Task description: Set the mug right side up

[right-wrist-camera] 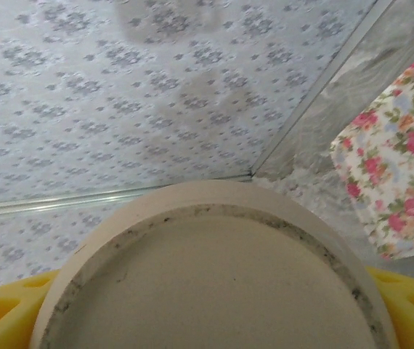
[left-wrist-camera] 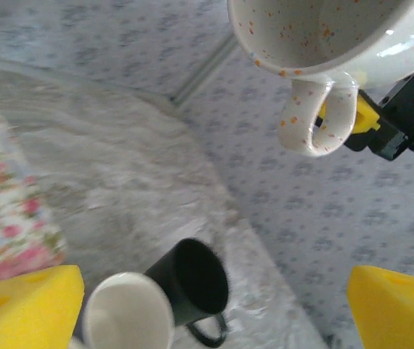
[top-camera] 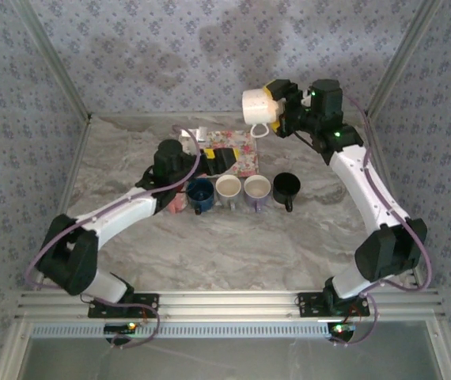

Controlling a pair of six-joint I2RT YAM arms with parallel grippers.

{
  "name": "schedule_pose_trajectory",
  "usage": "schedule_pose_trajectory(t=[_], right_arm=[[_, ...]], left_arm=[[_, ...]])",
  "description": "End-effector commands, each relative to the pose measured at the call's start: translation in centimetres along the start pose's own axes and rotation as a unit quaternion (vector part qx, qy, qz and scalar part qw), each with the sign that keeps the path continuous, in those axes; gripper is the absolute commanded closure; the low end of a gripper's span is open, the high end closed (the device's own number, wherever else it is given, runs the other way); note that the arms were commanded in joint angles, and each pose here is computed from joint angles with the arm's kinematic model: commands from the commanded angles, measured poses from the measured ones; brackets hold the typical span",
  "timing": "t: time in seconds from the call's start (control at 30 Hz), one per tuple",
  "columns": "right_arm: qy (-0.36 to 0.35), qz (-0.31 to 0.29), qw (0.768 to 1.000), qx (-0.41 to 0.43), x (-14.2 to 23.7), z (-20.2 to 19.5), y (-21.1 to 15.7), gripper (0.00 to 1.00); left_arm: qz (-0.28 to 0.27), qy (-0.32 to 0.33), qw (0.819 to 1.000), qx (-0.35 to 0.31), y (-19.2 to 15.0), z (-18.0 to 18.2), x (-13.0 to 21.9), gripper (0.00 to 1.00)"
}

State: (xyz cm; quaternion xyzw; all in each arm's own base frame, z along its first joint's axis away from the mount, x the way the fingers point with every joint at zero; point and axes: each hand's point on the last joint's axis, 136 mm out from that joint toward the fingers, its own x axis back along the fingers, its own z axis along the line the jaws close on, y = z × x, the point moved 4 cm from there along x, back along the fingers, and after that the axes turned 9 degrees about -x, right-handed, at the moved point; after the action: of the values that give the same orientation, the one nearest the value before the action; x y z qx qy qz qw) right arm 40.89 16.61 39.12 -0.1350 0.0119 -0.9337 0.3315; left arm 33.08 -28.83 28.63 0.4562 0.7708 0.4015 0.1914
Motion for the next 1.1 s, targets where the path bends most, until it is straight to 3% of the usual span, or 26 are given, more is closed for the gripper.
schedule_pose_trajectory(t=[0.0,0.1,0.3,0.8,1.07], right_arm=[[0.057,0.022,0.998,-0.003,3.2,3.8,-1.9,0.73],[0.068,0.024,0.997,-0.007,4.2,4.3,-2.3,0.73],[0.075,0.031,0.997,-0.019,5.5,4.2,-2.9,0.73],[0.084,0.062,0.994,-0.045,7.5,4.1,-4.8,0.72],[0.084,0.061,0.993,-0.051,7.6,3.1,-5.3,0.72]], left_arm=[[-0.088,-0.172,0.981,-0.006,5.3,-5.9,-0.1,0.14],[-0.108,-0.217,0.97,0.001,5.6,-6.9,-0.2,0.21],[-0.101,-0.246,0.963,-0.036,5.1,-9.2,-0.2,0.2],[-0.062,-0.222,0.972,-0.055,3.7,-8.4,-1.5,0.26],[-0.071,-0.259,0.962,-0.046,4.2,-9.5,-2.7,0.37]])
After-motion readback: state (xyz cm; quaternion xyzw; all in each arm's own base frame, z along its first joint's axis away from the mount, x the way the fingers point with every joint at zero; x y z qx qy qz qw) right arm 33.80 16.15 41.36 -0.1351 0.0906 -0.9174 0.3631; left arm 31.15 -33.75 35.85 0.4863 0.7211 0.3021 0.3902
